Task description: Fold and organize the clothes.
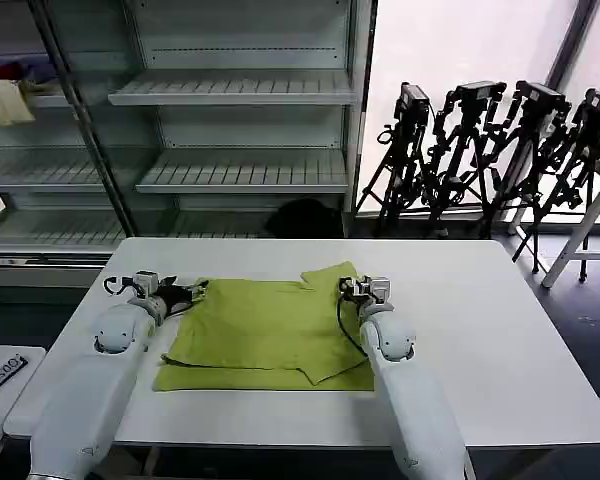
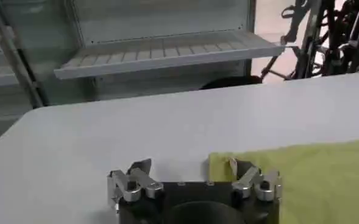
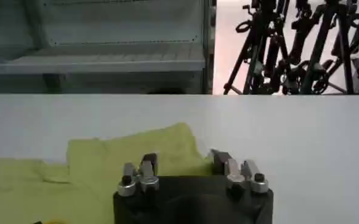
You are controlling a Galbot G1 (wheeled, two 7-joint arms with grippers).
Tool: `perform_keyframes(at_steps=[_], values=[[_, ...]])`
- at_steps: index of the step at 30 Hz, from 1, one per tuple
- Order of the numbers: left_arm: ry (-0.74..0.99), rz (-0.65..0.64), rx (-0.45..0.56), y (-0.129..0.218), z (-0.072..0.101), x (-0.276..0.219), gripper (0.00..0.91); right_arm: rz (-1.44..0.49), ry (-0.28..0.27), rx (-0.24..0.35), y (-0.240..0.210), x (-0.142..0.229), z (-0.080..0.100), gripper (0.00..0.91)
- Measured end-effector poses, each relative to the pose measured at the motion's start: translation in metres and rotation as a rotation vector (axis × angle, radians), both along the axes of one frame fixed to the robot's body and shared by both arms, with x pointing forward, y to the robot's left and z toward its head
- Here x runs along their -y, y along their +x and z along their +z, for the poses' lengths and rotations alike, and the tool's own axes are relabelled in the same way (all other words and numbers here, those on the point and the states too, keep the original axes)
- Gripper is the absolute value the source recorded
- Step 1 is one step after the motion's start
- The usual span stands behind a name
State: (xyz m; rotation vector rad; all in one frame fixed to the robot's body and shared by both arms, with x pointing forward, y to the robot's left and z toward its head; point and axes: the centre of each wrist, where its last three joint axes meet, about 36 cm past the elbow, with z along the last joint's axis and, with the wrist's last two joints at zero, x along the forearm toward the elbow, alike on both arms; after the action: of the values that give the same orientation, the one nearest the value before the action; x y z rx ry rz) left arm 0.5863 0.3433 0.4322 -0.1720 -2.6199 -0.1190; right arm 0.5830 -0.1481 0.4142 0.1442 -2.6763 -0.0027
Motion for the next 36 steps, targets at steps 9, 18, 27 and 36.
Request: perform_keyframes(at_steps=[9,18,27,36], values=[[-0.018,-0.015,-0.009,-0.004,-0.005,0.005,0.625,0.003,-0.001,-0.006,0.0,-0.003,-0.002,0.0],[-0.035,-0.025,-0.009,-0.007,-0.007,0.006,0.01,0.003,0.014,-0.005,-0.003,-0.005,-0.002,0.0],[-0.05,-0.03,-0.007,-0.011,-0.007,0.006,0.0,0.007,0.019,0.009,-0.008,-0.005,0.003,0.0],[-0.087,-0.014,0.037,-0.017,-0.001,0.001,0.0,-0.001,0.045,0.038,-0.019,0.0,0.014,0.0]])
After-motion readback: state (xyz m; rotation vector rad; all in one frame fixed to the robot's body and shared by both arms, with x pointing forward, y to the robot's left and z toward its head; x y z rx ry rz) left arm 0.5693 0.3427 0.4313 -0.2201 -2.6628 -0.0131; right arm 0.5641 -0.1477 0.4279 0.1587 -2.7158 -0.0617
